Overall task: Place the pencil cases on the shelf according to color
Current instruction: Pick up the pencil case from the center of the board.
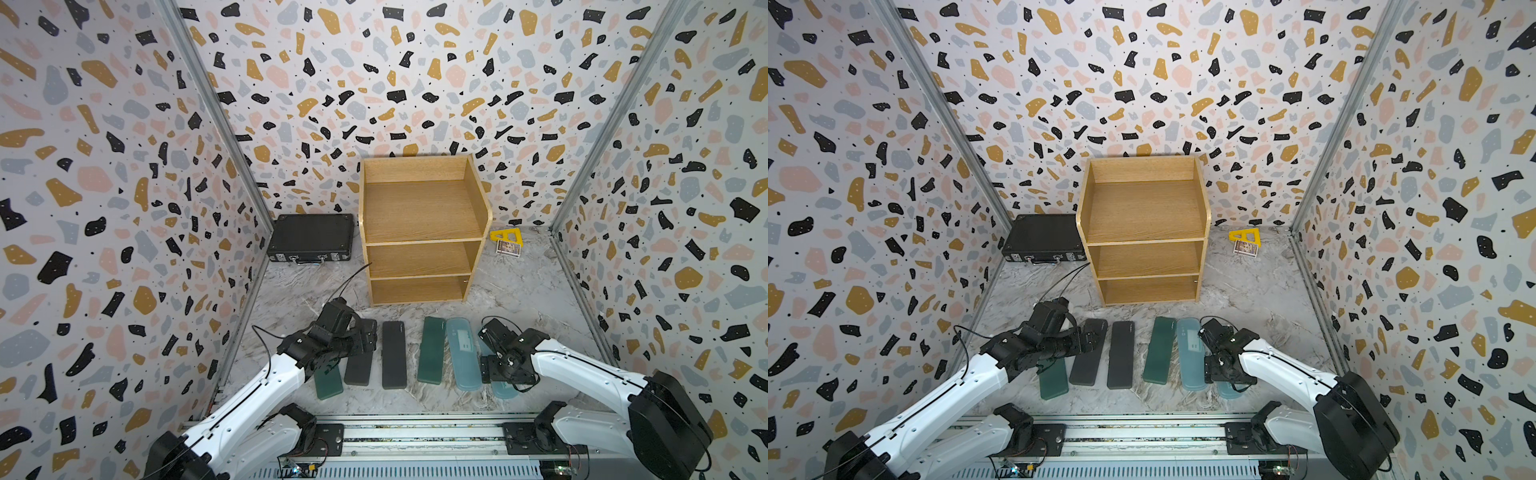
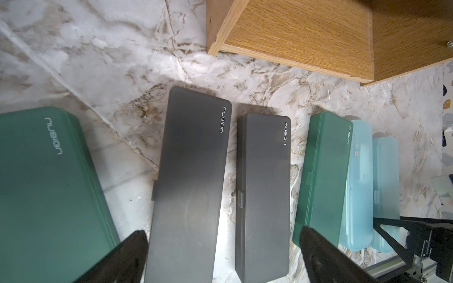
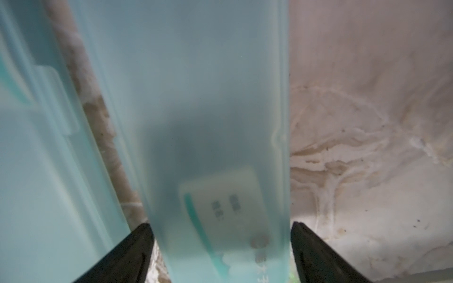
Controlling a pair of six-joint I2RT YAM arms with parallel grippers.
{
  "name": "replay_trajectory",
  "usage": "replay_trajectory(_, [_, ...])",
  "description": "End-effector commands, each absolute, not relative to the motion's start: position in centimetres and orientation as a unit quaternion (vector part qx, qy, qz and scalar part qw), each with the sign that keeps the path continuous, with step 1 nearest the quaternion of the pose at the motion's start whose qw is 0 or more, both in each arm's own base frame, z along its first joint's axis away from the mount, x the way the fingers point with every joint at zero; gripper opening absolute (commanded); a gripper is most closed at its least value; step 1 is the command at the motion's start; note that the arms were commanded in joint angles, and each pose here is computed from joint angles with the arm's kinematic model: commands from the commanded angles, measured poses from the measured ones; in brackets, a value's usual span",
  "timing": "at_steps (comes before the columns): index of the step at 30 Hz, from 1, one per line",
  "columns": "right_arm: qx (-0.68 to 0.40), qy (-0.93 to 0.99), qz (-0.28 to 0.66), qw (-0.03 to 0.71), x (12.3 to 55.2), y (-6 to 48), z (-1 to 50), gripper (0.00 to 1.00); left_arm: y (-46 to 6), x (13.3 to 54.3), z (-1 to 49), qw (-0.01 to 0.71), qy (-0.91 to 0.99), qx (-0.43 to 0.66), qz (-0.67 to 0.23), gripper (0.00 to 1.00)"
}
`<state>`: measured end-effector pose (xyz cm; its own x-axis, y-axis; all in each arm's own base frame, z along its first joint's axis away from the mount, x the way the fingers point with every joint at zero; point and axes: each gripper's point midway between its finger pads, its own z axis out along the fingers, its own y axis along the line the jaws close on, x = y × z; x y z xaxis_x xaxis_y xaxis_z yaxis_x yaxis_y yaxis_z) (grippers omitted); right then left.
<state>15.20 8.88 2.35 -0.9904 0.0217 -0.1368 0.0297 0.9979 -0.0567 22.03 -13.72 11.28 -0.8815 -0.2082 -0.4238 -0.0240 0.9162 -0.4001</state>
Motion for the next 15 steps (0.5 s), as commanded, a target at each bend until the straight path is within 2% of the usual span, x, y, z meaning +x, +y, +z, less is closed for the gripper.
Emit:
replay_trajectory(1, [0.005, 0.997, -0.032, 0.063, 15.2, 9.1, 2.4, 0.91, -13.9, 22.1, 11.6, 0.243, 0.948, -0.055, -0.2, 1.0])
replay_trajectory(13, [0.0, 0.998, -0.043, 0.048, 15.6, 9.4, 1.4, 0.92, -13.8, 22.3, 12.7, 0.25, 0.947, -0.054, -0.195, 1.0])
replay_trajectory(15, [0.001, 0.998, -0.045, 0.05, 15.7, 9.3, 1.3, 0.89, -13.8, 22.3, 12.7, 0.249, 0.947, -0.053, -0.194, 1.0])
